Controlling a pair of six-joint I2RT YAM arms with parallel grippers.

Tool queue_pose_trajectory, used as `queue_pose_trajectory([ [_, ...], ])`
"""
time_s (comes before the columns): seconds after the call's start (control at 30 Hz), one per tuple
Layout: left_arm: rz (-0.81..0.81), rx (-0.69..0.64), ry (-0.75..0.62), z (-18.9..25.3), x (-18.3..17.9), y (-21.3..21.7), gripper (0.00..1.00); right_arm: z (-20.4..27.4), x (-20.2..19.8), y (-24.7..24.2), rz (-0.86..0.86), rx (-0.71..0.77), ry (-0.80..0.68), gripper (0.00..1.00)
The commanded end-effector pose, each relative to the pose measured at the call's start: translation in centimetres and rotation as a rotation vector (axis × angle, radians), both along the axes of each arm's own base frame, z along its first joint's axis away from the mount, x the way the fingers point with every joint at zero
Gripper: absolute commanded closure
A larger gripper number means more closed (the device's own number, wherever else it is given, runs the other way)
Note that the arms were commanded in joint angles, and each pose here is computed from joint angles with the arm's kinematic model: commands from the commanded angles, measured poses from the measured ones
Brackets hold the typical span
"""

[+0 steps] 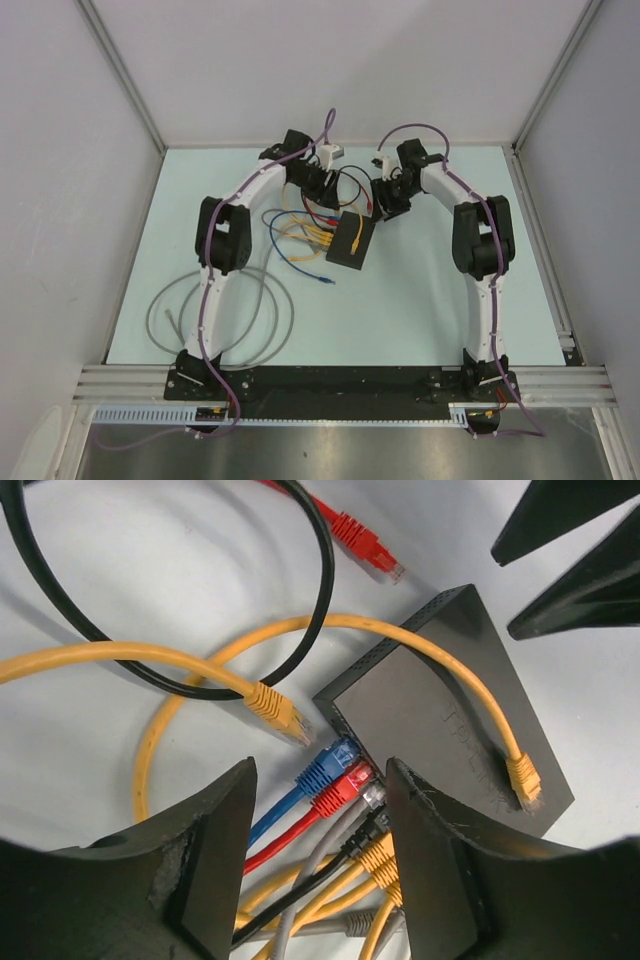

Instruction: Pull the plug from the switch port

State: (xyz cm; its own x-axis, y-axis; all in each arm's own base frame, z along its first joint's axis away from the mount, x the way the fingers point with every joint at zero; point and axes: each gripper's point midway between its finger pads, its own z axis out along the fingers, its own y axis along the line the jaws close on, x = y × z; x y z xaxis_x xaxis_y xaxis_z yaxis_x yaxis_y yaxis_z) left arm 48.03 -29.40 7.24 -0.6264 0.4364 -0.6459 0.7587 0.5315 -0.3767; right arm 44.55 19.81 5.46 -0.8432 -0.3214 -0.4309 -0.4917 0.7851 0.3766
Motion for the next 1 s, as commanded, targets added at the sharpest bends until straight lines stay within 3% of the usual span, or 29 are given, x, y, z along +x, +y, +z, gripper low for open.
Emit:
queue_pose_trajectory([
  [0.0,-0.023,0.009,0.03,-2.0,-0.3,-0.3,0.4,-0.4,-0.9,0.7,0.031,0.043,0.044,0.48],
  [0.4,-0.072,0.003,0.131,-3.6,-3.5,-0.1,0.41,-0.1,-1.5,1.2,0.036,0.064,0.058,0.47],
  [0.73,-0.056,-0.065,0.344,-3.0,-11.8,-1.6,0.44,-0.6,-2.1,1.4,0.05,0.051,0.074,0.46],
  [0.97,0.037,-0.021,0.291,-0.4,-12.1,-0.6,0.39,0.1,-2.3,1.2,0.034,0.04,0.077,0.45],
])
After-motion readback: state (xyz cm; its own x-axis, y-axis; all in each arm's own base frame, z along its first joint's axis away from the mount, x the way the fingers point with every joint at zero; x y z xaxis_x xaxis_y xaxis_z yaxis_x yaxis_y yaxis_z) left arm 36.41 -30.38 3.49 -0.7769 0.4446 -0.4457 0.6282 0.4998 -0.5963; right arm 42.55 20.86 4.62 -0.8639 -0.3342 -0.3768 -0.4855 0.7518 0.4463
